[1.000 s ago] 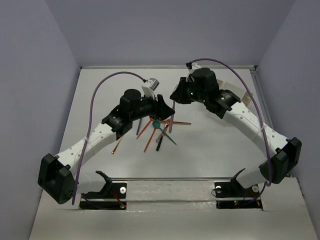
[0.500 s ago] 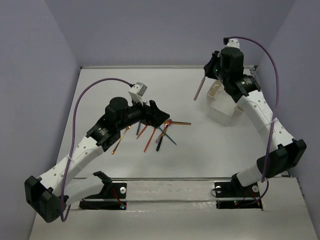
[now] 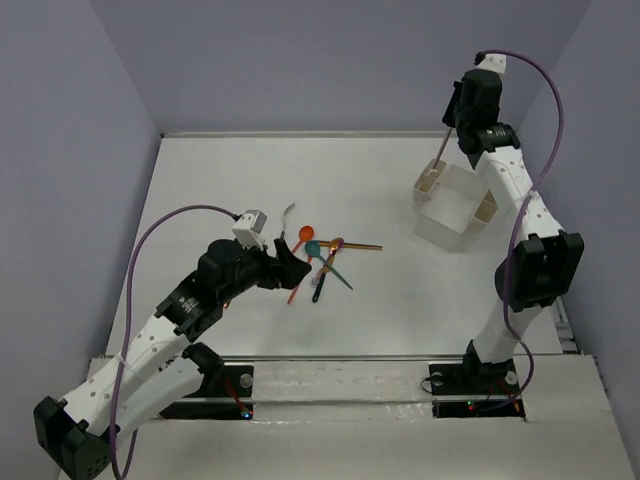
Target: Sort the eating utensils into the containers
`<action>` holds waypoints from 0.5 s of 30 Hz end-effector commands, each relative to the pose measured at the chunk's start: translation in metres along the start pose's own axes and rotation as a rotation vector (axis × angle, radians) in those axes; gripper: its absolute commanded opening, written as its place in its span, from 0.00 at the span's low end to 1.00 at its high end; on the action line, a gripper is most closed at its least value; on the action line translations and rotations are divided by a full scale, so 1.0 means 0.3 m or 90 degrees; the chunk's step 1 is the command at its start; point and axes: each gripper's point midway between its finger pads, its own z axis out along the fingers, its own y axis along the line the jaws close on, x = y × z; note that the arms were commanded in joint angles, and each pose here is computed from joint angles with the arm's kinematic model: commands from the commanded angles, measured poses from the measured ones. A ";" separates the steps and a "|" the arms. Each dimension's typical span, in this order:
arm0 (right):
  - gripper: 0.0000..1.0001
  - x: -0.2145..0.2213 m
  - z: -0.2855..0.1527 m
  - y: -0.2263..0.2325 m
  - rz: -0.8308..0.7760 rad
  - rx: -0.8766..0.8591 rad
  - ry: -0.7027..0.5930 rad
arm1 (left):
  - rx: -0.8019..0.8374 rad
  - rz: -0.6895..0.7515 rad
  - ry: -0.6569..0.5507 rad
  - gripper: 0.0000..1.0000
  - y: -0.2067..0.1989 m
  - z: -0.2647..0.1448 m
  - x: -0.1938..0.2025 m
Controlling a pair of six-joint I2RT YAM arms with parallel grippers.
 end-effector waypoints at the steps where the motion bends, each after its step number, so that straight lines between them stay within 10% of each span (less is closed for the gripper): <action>1: 0.07 -0.202 0.029 -0.017 -0.016 0.014 -0.110 | -0.047 -0.019 -0.020 0.98 0.053 -0.027 0.013; 15: 0.07 0.015 0.137 -0.001 -0.042 -0.013 -0.056 | -0.240 0.008 0.001 0.85 0.219 0.011 -0.004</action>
